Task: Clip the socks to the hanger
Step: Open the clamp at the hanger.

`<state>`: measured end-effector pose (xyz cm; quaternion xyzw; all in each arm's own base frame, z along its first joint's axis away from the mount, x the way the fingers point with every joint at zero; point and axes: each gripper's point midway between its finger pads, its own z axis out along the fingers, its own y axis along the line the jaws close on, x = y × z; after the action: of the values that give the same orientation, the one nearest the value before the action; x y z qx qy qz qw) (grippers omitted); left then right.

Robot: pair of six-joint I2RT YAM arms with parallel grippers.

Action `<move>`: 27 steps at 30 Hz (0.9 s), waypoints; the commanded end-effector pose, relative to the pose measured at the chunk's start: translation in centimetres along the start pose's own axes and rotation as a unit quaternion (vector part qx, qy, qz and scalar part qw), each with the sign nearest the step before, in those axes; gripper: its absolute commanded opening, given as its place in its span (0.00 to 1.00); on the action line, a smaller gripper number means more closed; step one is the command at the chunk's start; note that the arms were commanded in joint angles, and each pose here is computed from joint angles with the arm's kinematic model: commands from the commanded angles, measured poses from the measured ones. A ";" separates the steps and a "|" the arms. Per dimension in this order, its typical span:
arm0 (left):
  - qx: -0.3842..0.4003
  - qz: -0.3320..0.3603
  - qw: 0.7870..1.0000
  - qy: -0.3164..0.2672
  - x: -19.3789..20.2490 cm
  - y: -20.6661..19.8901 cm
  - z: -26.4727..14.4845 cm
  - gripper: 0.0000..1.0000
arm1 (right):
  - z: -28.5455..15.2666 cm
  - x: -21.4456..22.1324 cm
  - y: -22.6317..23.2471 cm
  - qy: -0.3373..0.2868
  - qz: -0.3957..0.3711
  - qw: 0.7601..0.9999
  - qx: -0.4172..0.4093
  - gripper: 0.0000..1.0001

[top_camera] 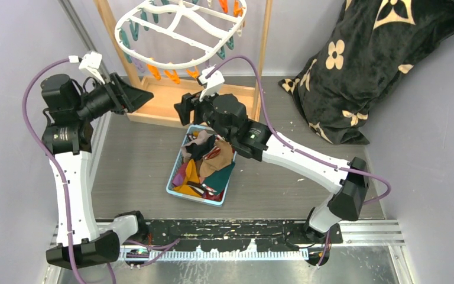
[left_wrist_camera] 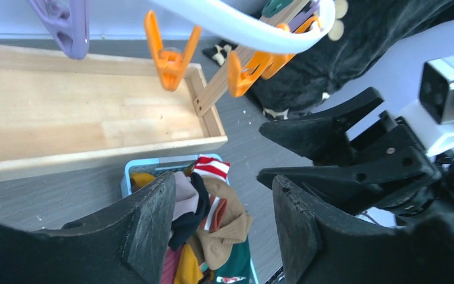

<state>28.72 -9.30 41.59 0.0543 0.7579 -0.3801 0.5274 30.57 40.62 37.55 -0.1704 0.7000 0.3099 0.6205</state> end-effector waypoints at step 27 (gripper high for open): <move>0.005 -0.095 0.994 -0.061 -3.2 -1.5 0.1 0.53 | 5.5 -7.1 -0.4 -0.147 -0.049 0.988 -0.017 0.57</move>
<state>29.77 -9.21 43.79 -0.0376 0.7407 -0.4248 0.5191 36.64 42.89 38.64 -0.1803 0.6461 0.2923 0.6816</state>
